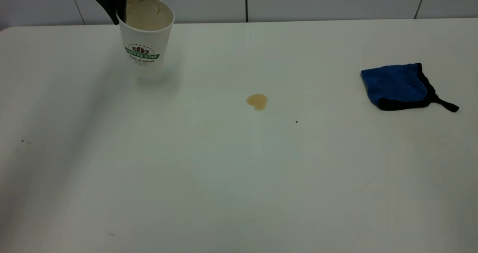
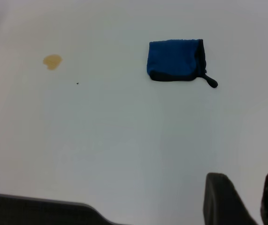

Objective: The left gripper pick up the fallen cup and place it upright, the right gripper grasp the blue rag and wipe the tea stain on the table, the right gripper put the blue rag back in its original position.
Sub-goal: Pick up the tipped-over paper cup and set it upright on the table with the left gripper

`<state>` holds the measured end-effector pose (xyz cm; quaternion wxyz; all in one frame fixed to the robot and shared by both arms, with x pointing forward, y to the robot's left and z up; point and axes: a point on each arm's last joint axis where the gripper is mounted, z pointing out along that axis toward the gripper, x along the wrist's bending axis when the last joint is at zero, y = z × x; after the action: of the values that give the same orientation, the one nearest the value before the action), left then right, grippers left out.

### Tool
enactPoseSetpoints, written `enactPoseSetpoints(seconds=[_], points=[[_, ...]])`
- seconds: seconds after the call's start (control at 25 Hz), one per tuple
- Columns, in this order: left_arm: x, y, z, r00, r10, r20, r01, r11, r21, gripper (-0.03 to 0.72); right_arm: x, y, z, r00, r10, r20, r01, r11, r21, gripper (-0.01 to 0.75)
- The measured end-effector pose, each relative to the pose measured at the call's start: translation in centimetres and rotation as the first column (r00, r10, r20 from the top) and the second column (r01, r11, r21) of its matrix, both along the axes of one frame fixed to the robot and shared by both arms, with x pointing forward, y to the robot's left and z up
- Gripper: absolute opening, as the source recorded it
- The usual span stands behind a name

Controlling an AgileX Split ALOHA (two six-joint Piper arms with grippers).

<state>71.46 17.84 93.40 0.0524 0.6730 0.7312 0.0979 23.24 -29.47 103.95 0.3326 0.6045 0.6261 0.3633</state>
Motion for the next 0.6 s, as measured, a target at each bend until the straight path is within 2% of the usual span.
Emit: enactPoseSetpoints(seconds=[0.16,0.36,0.6], points=[[0.5,0.2,-1.3,0.999,-0.042,-0.011,0.040,0.995,-0.089,0.014,0.0,0.0,0.0,1.000,0.000,0.000,0.000,1.000,0.000,0.242],[0.9,0.0,-4.1,0.998,-0.054,-0.041,0.047,0.988,-0.147,0.024,0.0,0.0,0.0,1.000,0.000,0.000,0.000,1.000,0.000,0.242],[1.2,-0.9,-5.9,0.997,-0.076,-0.028,0.067,0.971,-0.231,0.030,0.0,0.0,0.0,1.000,0.000,0.000,0.000,1.000,0.000,0.242]])
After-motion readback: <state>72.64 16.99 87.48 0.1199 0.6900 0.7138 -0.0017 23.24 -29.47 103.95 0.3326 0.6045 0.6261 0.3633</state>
